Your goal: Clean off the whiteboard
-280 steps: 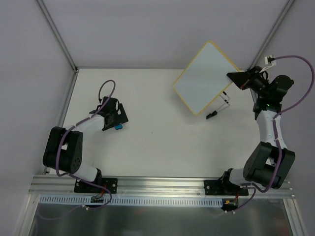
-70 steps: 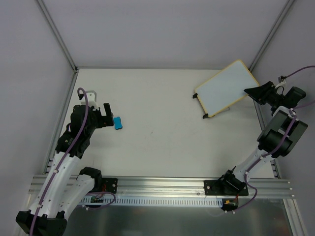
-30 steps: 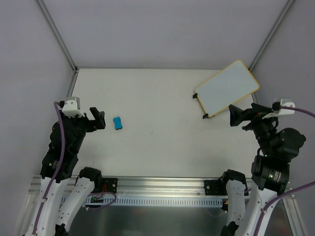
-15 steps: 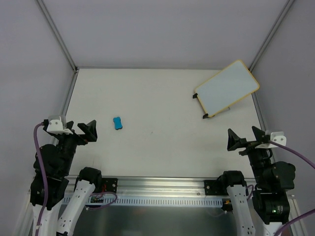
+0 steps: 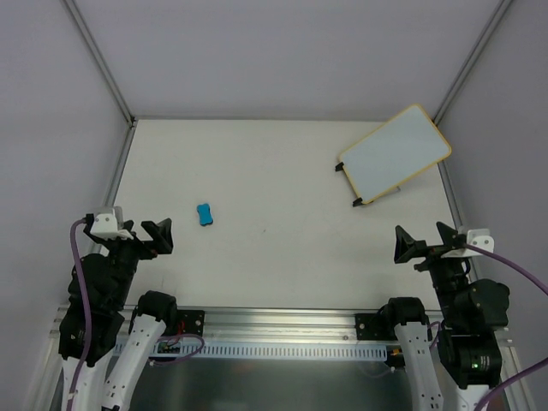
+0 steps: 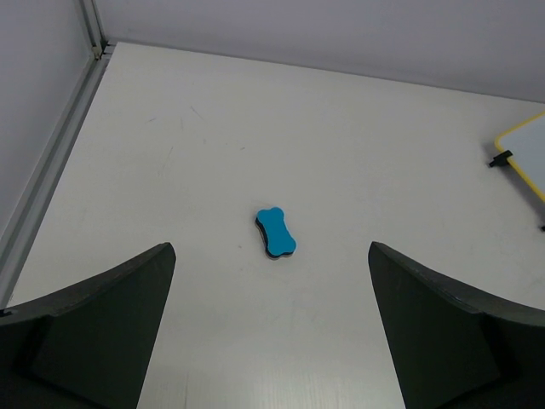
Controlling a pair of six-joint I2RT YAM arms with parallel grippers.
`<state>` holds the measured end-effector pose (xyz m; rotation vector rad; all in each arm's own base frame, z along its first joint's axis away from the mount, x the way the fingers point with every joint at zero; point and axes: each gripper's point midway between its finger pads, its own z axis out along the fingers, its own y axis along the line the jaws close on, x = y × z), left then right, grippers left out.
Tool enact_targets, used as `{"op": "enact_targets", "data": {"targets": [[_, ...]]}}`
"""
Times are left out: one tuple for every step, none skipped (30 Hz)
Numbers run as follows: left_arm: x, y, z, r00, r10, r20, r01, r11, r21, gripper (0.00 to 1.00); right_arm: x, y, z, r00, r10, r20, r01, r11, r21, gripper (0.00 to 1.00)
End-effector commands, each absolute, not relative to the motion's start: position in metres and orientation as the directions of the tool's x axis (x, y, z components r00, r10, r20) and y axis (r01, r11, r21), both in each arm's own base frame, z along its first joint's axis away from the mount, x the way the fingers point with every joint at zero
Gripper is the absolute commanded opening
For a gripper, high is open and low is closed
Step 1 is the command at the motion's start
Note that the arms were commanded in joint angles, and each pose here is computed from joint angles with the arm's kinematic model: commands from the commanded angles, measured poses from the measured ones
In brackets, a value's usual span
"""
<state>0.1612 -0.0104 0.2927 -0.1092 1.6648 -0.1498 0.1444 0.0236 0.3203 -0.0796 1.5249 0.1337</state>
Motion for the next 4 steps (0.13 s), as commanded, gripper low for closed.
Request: {"op": "enact_targets", "data": {"targets": [[0.1612, -0.0098, 0.2904, -0.102, -0.186, -0.977, 0.004, 0.982, -0.187, 0.99, 0.1441, 0.0245, 0.3228, 0.063, 0.031, -0.998, -0.145, 0.989, 0.021, 0.99], [0.1619, -0.0102, 0.2894, -0.106, -0.185, -0.977, 0.005, 0.982, -0.186, 0.99, 0.1444, 0.0250, 0.3222, 0.061, 0.031, -0.998, -0.148, 0.989, 0.021, 0.99], [0.1618, -0.0102, 0.2899, -0.105, -0.185, -0.977, 0.005, 0.982, -0.187, 0.99, 0.1443, 0.0255, 0.3225, 0.063, 0.029, -0.998, -0.151, 0.988, 0.020, 0.99], [0.1621, -0.0100, 0.2902, -0.106, -0.186, -0.977, 0.004, 0.982, -0.188, 0.99, 0.1446, 0.0260, 0.3223, 0.063, 0.029, -0.998, -0.154, 0.988, 0.019, 0.99]]}}
